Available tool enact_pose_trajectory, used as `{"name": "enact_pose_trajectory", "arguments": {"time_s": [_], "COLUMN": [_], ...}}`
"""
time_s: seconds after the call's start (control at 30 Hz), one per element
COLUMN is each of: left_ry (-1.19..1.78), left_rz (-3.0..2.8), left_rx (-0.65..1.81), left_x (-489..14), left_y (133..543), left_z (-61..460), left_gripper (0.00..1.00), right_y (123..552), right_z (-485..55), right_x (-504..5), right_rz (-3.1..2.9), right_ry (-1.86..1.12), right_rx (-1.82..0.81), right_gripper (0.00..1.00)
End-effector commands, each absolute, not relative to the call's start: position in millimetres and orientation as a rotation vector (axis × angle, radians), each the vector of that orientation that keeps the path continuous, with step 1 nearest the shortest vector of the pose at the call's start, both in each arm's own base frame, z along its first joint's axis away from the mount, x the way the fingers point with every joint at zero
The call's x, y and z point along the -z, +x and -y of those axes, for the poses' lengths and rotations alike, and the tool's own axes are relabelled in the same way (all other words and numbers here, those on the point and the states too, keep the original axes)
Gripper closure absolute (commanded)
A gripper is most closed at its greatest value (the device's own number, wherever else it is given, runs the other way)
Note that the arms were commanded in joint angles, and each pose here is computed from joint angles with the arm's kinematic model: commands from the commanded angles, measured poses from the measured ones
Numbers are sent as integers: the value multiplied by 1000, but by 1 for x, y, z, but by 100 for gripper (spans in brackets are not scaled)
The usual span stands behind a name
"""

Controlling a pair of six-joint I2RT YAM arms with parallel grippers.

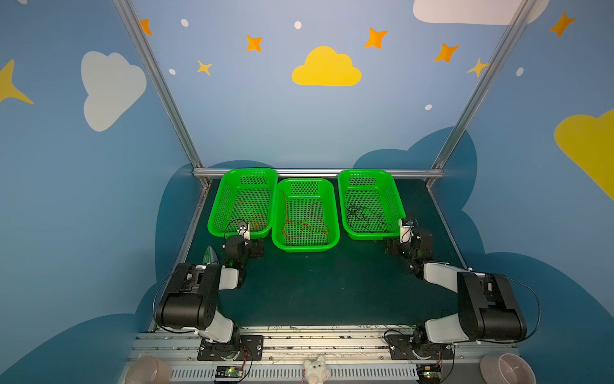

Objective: Untangle and sort cables by color
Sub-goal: Reset both arms

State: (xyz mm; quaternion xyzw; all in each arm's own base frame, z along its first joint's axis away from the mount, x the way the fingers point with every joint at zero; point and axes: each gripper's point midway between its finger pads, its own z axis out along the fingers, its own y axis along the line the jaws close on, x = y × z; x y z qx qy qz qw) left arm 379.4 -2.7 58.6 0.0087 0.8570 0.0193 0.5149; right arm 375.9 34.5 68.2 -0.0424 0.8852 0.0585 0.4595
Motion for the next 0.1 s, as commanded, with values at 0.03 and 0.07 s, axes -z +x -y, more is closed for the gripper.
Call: {"name": "enact_pose_trajectory", "arguments": {"time_s": [0.03,0.07], "left_ry": [32,31], "left_rz": [-1987,-1990], "left_rx": [-5,-1], "left_x": [-83,-83], "left_y": [394,394], "left_z": [6,6], "left_gripper": [0,0], "right_y": [390,389], "right_z": [-34,-33], "right_x": [-86,-87], "right_rz": [-2125,-2119], "right_ry": [-90,-87], "right_rx": [-155,-150], "right_gripper": [10,10]}}
